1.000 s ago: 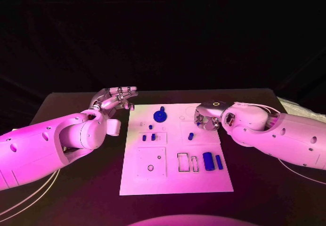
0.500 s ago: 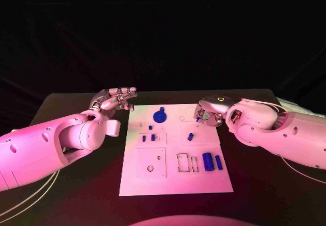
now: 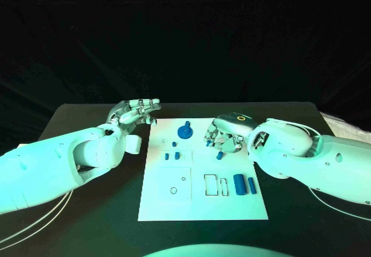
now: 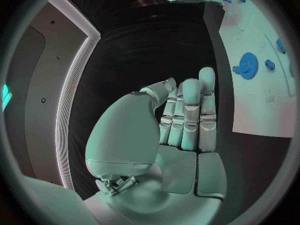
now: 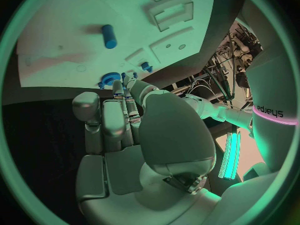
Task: Assemble the parts on the task board
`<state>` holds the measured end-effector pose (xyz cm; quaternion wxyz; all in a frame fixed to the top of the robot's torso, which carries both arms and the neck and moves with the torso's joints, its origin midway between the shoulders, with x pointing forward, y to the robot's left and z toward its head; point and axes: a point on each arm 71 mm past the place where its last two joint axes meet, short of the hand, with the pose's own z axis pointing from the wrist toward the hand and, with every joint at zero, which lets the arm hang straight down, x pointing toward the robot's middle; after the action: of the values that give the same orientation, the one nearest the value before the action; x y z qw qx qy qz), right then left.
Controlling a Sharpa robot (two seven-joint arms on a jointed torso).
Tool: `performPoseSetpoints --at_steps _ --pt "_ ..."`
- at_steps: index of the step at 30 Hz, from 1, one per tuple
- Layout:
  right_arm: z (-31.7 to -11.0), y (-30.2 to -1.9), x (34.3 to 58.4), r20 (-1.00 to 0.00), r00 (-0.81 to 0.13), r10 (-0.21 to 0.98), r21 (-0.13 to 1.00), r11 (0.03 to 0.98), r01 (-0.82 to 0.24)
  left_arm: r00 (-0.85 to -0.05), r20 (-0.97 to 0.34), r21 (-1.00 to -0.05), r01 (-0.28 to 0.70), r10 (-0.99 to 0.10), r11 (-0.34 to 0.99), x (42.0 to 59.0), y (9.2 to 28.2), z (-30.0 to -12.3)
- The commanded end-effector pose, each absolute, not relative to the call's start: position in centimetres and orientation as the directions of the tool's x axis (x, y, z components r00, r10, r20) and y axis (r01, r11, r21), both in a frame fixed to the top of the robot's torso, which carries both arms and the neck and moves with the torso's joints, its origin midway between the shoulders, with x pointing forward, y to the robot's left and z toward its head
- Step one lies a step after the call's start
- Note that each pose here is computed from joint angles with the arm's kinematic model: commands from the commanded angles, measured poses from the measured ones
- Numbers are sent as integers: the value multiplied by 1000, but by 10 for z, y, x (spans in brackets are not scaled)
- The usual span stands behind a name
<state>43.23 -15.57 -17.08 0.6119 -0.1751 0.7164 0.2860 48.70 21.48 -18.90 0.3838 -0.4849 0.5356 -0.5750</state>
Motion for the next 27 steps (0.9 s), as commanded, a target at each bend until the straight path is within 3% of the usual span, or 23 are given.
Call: performPoseSetpoints --at_steps 1,13,27 --pt "-176 -140 423 -964 -232 127 249 732 -634 -253 159 -987 -79 -954 -143 486 211 -188" --pt "-211 -102 402 -940 -327 94 305 662 -685 -278 170 -985 -87 -945 -152 483 203 -187" --pt "-229 -89 398 -930 -365 53 313 638 -703 -289 175 -984 -90 -941 -156 483 199 -187"
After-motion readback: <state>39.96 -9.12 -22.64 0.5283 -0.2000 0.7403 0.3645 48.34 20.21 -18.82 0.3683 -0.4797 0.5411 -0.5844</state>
